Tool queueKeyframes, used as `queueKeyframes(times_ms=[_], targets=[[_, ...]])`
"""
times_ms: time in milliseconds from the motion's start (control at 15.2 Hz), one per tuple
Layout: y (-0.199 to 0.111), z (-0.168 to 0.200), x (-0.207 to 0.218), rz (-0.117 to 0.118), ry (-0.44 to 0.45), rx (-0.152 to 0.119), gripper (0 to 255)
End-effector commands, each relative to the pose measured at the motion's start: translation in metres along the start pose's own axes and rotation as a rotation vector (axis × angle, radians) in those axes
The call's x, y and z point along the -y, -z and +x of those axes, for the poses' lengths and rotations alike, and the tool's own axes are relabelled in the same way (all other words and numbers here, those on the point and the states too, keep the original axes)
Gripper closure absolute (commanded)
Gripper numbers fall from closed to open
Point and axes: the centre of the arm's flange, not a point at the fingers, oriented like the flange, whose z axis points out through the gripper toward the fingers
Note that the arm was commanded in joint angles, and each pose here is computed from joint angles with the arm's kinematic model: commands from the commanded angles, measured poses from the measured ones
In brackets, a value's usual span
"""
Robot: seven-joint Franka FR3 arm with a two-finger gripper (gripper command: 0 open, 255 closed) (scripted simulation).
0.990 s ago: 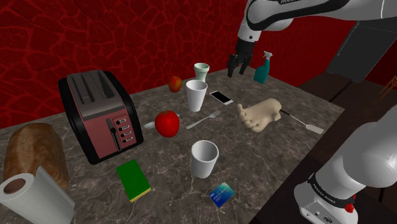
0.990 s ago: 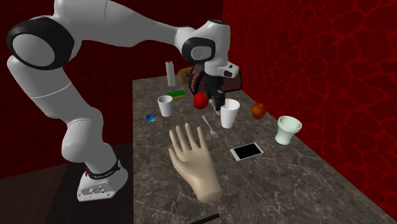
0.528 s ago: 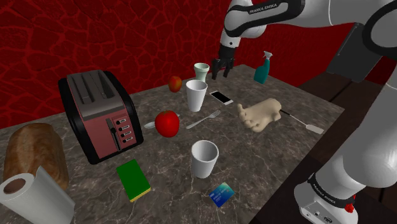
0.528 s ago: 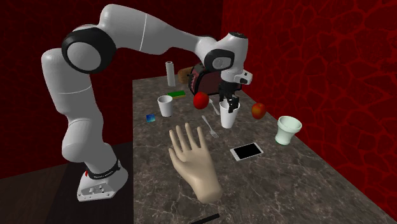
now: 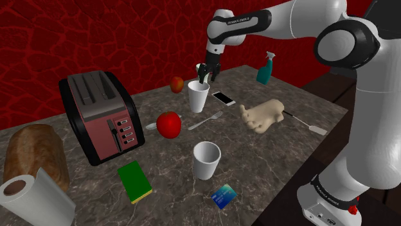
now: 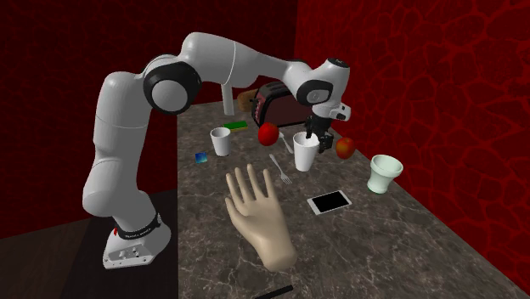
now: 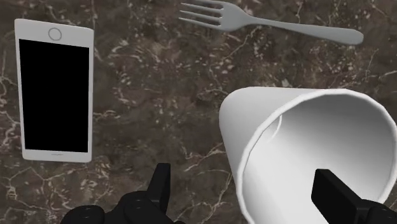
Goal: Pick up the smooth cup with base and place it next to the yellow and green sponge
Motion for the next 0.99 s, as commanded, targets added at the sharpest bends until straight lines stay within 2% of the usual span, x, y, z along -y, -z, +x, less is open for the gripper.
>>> queueKeyframes(times_ms=[0,330,858,924], targets=[[-0.009,0.003,0.001,0.002,0.001,0.000,0],[-0.039,0.003,0.001,0.002,0.001,0.000,0],[-0.039,0.003,0.001,0.002,0.001,0.000,0],[-0.039,0.003,0.001,0.002,0.001,0.000,255]])
